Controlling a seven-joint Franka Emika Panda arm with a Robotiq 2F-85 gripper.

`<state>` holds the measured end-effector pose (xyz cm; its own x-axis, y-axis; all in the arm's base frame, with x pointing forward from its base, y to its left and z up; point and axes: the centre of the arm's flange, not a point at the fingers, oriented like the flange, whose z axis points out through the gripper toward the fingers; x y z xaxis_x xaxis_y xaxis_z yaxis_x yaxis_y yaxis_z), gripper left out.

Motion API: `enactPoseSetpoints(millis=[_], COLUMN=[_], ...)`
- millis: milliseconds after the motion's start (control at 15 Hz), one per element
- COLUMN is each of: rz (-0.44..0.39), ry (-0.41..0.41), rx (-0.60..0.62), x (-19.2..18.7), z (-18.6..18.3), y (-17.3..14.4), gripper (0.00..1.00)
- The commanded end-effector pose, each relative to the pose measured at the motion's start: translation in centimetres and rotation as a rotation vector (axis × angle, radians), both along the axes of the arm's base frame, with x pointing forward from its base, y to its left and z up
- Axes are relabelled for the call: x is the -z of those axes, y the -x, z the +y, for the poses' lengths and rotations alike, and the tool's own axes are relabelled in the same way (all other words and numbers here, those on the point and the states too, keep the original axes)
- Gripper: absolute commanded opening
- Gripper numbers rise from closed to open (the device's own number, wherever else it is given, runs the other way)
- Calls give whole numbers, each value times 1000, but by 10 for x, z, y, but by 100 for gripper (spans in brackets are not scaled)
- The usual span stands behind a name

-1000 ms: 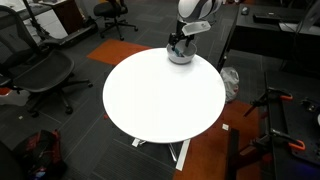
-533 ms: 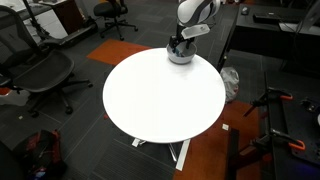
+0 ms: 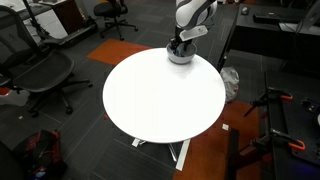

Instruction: Remove the marker from the bowl and put it on the table

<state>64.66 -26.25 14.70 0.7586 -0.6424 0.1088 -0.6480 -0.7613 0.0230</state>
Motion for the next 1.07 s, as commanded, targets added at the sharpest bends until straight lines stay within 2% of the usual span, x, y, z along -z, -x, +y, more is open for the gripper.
enactPoseSetpoints(millis=[0, 267, 400, 533, 1000], rz=[31, 34, 37, 40, 6], ry=[18, 17, 13, 12, 41], rx=[9, 4, 3, 3, -15], x=[-1, 2, 1, -4, -46], z=[2, 4, 7, 11, 29], y=[-11, -13, -13, -10, -3], gripper=[42, 12, 0, 5, 5])
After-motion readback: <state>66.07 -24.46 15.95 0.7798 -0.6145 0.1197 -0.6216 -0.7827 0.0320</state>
